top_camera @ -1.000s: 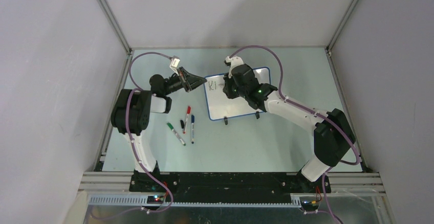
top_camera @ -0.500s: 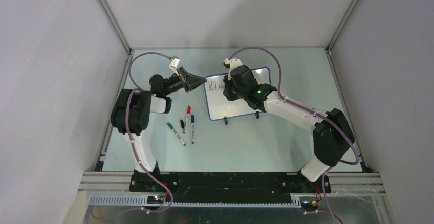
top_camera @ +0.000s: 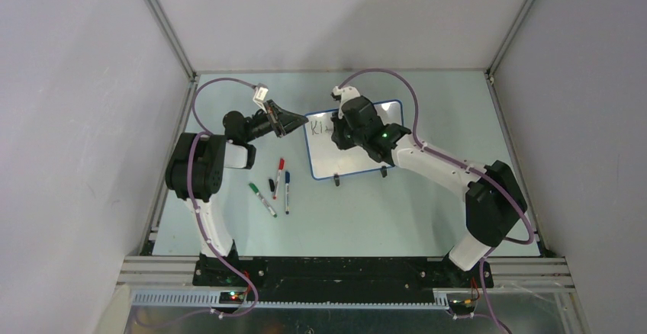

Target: Write a sentence on the whiteboard

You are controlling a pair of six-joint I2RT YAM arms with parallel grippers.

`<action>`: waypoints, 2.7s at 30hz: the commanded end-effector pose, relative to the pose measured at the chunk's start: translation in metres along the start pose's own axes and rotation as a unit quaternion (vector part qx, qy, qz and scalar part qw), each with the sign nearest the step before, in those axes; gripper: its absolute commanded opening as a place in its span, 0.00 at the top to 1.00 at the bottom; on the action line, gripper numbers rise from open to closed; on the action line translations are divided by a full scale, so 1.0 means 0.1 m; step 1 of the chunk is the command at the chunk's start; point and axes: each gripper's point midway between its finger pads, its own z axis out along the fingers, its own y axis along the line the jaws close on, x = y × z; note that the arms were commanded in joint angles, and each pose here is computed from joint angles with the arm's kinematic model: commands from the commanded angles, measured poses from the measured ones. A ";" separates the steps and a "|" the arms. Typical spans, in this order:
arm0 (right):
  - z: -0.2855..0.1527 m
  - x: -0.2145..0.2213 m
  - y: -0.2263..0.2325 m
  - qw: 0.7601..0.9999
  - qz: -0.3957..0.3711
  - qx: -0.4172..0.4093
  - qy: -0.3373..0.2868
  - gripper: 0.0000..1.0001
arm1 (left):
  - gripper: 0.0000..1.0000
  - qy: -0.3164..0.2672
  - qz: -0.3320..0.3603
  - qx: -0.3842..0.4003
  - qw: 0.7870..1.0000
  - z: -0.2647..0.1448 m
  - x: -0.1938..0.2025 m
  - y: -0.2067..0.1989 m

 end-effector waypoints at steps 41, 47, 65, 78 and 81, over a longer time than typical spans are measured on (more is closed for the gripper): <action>-0.07 -0.35 -0.25 0.999 0.023 0.038 -0.027 1.00 | 1.00 -0.012 0.053 0.010 0.998 0.00 -0.14 -0.12; -0.08 -0.34 -0.29 0.998 0.024 0.042 -0.027 1.00 | 1.00 -0.011 0.053 0.009 0.999 0.00 -0.14 -0.11; -0.07 -0.10 -0.31 0.999 0.027 0.036 0.001 1.00 | 1.00 -0.011 0.053 0.009 0.999 0.00 -0.13 -0.11; -0.09 -0.01 -0.26 0.999 0.020 0.028 0.012 1.00 | 1.00 -0.012 0.054 0.009 0.998 0.00 -0.14 -0.11; -0.13 -0.08 -0.25 1.000 0.021 0.022 0.002 1.00 | 1.00 -0.012 0.054 0.010 0.998 0.00 -0.14 -0.12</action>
